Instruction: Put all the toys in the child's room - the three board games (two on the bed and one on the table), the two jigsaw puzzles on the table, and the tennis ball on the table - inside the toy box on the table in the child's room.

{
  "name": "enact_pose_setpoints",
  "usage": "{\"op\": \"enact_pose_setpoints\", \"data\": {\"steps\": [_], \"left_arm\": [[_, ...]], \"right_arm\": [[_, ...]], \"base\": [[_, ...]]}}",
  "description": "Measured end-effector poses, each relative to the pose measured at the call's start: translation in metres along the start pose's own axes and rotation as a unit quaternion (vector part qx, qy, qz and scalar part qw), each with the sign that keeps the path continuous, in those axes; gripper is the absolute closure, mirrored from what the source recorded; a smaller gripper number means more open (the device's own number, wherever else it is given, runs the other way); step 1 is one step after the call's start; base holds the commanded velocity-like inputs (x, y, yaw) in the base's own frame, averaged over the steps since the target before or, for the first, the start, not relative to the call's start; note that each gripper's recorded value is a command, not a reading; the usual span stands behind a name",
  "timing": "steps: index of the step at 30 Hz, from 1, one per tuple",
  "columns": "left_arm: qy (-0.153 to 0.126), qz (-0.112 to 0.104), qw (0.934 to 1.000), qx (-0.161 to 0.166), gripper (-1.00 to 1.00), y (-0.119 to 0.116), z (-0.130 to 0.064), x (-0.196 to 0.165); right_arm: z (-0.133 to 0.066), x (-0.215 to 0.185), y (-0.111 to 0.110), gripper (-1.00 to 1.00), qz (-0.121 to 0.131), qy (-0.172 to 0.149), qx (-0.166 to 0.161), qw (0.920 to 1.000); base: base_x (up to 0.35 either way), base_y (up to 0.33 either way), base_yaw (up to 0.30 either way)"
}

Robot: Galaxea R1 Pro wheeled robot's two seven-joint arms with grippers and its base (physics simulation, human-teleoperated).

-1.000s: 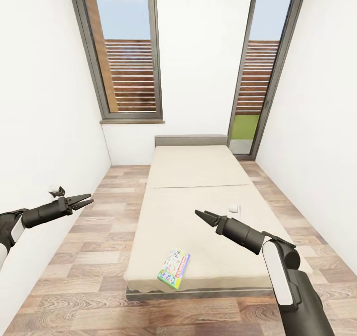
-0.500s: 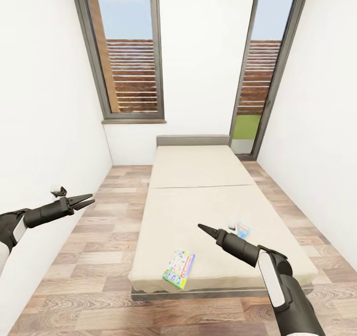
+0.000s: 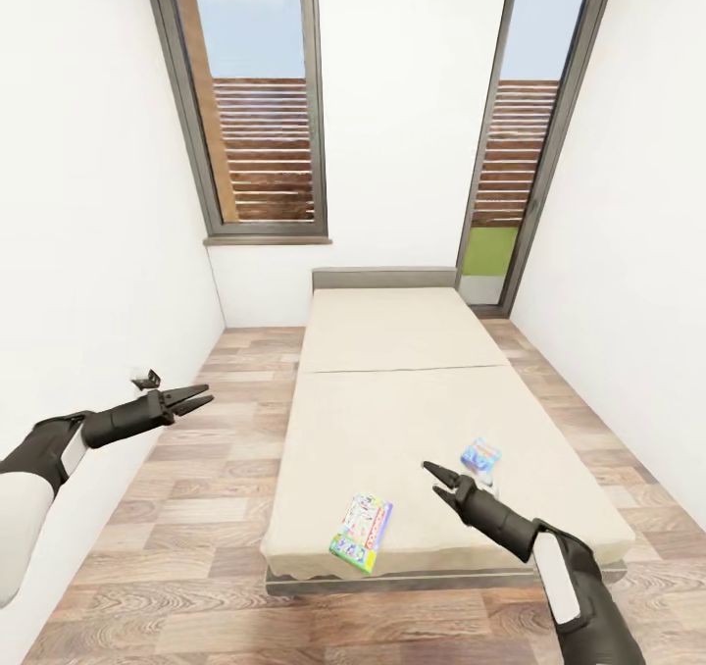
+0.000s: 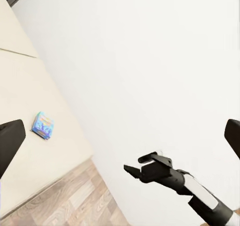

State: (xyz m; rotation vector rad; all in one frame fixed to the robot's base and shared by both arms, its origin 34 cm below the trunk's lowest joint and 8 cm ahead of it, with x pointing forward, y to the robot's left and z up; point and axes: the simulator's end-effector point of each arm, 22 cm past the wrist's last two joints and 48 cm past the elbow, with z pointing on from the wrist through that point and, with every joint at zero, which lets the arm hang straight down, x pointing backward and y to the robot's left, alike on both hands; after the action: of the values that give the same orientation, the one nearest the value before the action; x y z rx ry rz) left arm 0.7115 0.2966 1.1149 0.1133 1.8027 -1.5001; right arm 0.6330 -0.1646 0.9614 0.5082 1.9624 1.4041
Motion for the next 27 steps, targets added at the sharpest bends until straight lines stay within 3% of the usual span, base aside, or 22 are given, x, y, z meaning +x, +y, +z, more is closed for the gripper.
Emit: {"op": "enact_pose_setpoints", "data": {"steps": [2,5,11,18,27], "left_arm": [[0.001,-0.002,1.0000,0.002,-1.00,-0.001,0.003,0.001],[0.002,-0.004,1.0000,0.004,-1.00,0.000,0.005,0.002],[0.005,-0.027,0.9996,0.003,-1.00,0.004,0.007,0.004],[0.011,-0.045,0.9989,0.001,-1.00,0.010,0.010,0.007],[0.012,-0.057,0.9983,-0.009,-1.00,0.021,0.010,0.009]], "right_arm": [[-0.001,0.017,-0.024,-1.00,0.039,0.012,0.013,0.9991],[-0.004,0.032,-0.049,-1.00,0.078,0.025,0.027,0.9963],[0.005,0.048,-0.072,-1.00,0.123,0.043,0.037,0.9908],[0.011,0.052,-0.076,-1.00,0.130,0.046,0.035,0.9898],[0.016,0.042,-0.085,-1.00,0.110,0.023,0.036,0.9930]], "base": [[0.000,0.001,0.000],[0.000,0.000,0.000],[0.000,0.000,0.000],[0.000,0.000,0.000],[0.000,0.000,0.000]]}}
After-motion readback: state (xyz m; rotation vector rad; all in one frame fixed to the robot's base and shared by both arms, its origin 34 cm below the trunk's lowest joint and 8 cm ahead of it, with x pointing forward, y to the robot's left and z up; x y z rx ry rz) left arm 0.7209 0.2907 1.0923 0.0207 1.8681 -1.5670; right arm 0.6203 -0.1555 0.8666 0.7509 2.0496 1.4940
